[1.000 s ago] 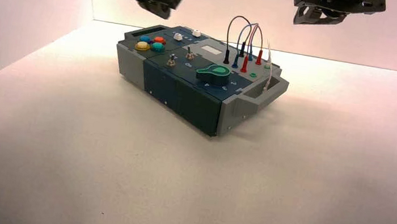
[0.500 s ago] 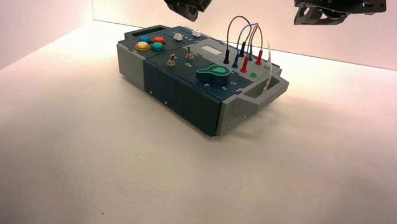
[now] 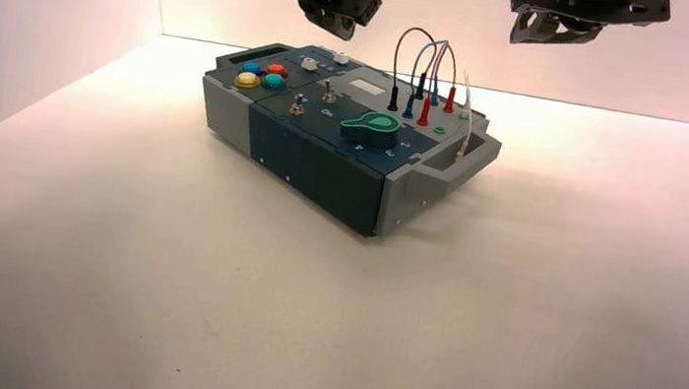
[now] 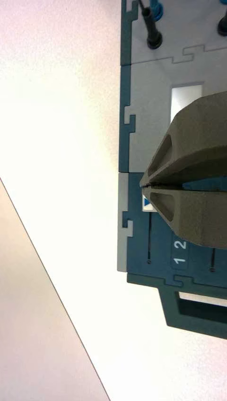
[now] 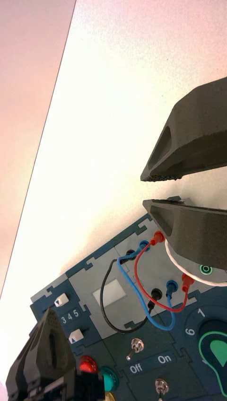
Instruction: Move the top slider to position 2.
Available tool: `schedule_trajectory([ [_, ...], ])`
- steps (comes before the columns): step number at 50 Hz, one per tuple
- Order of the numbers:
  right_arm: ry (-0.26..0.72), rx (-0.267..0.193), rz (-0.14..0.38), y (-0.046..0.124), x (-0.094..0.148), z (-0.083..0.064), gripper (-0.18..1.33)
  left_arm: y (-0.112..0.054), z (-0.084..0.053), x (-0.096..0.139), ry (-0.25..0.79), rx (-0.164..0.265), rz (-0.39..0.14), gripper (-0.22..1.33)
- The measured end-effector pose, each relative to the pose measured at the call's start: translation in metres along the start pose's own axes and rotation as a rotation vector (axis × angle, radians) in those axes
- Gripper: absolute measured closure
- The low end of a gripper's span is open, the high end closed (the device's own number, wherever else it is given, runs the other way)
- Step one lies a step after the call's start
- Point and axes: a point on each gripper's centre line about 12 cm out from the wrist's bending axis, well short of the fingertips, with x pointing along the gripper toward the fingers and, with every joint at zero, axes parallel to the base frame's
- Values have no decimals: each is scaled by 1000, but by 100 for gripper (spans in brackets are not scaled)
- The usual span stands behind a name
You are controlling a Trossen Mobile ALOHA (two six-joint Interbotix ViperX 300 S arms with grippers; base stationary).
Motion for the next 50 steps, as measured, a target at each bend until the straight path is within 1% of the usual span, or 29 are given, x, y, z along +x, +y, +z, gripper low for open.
schedule_trajectory([
  [16, 2, -1, 1, 0, 0, -1, 67, -1, -2, 9, 16, 1, -6, 127],
  [24, 0, -1, 1, 0, 0, 0, 67, -1, -5, 16, 26, 1, -8, 127],
  [27, 2, 0, 0, 0, 0, -1, 67, -2, -8, 20, 35, -1, -10, 127],
  [35, 2, 2, 0, 0, 0, -1, 67, -1, -4, 25, 29, 1, -9, 127],
  [50, 2, 2, 0, 0, 0, -1, 67, -1, -5, 27, 34, -1, -10, 127],
])
